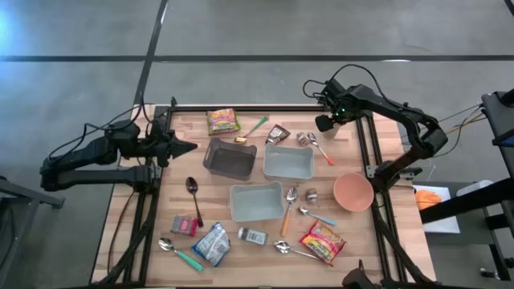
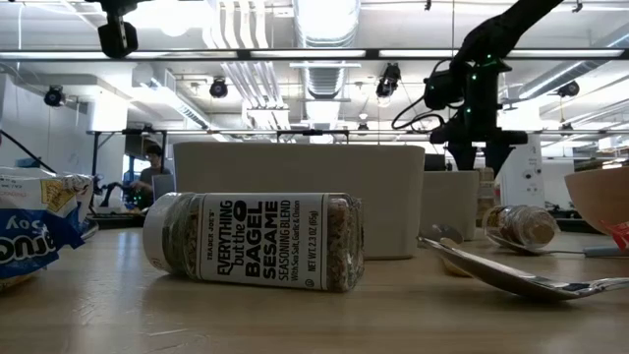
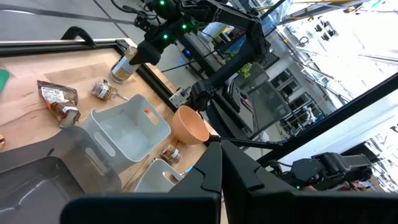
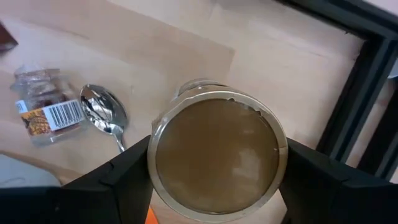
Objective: Pick & Place Food Item
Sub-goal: Put the gold seasoning bottle into the top gray bin
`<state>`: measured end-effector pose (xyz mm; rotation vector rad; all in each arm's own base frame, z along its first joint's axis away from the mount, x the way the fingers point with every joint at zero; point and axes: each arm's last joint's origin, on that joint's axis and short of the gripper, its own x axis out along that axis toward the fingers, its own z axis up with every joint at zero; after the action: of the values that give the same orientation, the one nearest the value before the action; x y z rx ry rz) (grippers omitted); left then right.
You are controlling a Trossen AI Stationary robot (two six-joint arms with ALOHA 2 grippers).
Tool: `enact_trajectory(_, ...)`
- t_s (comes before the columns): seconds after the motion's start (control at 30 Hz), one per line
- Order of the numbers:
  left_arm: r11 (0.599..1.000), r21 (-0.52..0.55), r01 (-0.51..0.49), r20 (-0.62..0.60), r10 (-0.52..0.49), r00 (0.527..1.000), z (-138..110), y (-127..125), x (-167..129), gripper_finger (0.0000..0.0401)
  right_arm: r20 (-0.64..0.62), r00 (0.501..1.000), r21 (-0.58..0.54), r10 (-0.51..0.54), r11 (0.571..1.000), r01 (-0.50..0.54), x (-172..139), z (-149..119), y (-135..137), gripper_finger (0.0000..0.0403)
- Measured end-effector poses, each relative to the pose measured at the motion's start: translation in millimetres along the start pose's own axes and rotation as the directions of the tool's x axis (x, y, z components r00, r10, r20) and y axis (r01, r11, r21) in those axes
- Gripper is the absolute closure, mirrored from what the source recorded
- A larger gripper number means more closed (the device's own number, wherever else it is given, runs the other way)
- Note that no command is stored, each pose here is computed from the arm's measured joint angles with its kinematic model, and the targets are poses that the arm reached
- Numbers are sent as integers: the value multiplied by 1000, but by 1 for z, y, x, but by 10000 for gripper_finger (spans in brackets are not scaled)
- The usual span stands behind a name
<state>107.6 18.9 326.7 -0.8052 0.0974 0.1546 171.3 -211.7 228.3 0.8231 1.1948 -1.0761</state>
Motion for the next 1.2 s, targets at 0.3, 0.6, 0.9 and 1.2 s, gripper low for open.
enact_trajectory(0.3, 1000, -1, -5, -5, 5, 1000, 0, 1, 0, 401, 8, 1000, -36, -5, 999, 6, -28, -1, 2, 133)
enact_trajectory(0.6, 1000, 2, -31, 20, 31, 999, 0, 1, 0, 401, 143, 968, -237, 205, 957, -168, -114, -25, 30, 133)
enact_trajectory(0.9, 998, 1, -56, 19, 56, 998, -1, 3, 0, 401, 100, 942, -569, 320, 795, -209, -136, -69, 83, 133)
enact_trajectory(1.2, 997, -1, -81, -6, 81, 997, -3, 5, 0, 401, 19, 967, -727, 253, 668, -161, -110, -88, 129, 133)
